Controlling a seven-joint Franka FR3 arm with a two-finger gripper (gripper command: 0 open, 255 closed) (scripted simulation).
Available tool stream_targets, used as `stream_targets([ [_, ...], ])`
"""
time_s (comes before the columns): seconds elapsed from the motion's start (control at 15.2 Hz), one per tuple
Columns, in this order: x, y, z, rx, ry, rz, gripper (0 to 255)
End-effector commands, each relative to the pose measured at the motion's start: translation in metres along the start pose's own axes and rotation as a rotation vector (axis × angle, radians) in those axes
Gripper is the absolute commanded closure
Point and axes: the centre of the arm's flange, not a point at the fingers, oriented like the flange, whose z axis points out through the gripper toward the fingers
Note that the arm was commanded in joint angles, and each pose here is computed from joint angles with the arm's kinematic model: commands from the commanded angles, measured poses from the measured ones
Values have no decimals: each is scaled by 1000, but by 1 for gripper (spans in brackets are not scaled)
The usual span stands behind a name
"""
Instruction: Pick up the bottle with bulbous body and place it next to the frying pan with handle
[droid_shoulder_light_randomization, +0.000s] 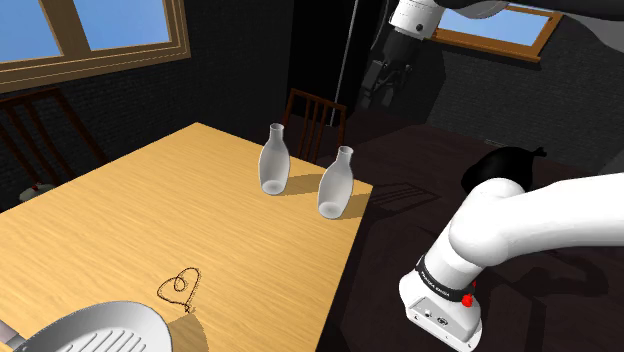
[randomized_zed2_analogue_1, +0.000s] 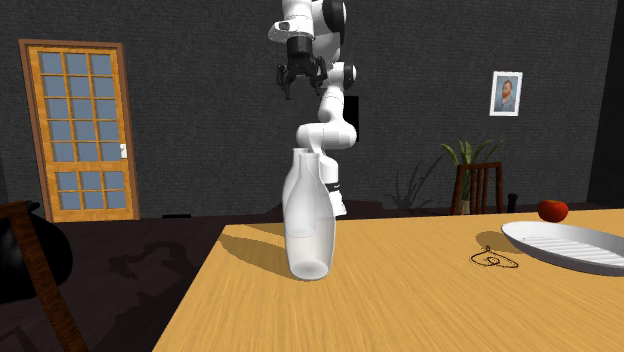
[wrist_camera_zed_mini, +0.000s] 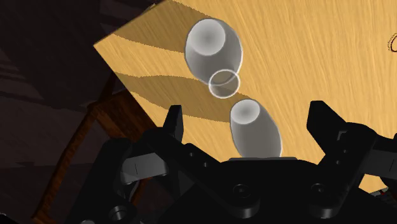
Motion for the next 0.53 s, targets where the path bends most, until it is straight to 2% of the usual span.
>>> stream_targets([
  [0.0,0,0,0,0,0,0,0],
  [0.46,74,-33,51,-29,-13,-11,0],
])
